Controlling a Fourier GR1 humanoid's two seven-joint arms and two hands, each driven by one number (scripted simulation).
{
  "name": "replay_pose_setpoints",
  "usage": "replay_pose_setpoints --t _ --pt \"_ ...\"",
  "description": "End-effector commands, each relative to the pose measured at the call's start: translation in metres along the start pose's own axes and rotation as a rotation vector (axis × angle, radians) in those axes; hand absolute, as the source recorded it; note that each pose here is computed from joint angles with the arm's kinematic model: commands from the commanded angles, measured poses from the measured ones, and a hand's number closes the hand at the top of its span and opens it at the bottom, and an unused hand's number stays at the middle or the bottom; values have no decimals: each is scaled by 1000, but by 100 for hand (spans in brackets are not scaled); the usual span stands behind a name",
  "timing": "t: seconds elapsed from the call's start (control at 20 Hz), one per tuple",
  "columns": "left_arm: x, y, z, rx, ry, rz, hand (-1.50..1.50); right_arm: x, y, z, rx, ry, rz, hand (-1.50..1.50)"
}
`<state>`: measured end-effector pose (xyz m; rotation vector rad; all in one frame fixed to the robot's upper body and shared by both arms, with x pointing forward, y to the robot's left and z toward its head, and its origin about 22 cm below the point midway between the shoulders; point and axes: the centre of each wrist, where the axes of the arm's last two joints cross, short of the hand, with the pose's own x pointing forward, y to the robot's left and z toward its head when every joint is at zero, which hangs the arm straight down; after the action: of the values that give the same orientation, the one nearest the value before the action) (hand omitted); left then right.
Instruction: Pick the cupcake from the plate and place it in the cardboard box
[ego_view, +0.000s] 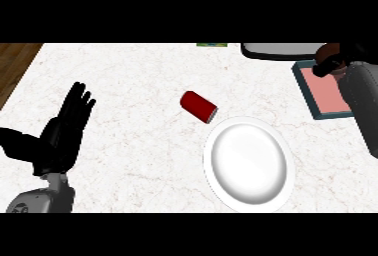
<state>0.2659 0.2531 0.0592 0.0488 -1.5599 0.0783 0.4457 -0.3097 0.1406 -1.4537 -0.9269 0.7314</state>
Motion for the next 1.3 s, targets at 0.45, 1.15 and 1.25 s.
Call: replay_pose_setpoints --t 0.45,1.15,1.25 --pt "-10 -9 5 -4 5 11 0 -47 -7 -19 -163 -39 -253 -150" --pt "2 8 -6 39 24 20 0 -55 -36 -26 -277 -31 -1113 -150" --pt "4 -1 6 10 5 12 0 -74 -35 -28 -309 -8 -1158 -150"
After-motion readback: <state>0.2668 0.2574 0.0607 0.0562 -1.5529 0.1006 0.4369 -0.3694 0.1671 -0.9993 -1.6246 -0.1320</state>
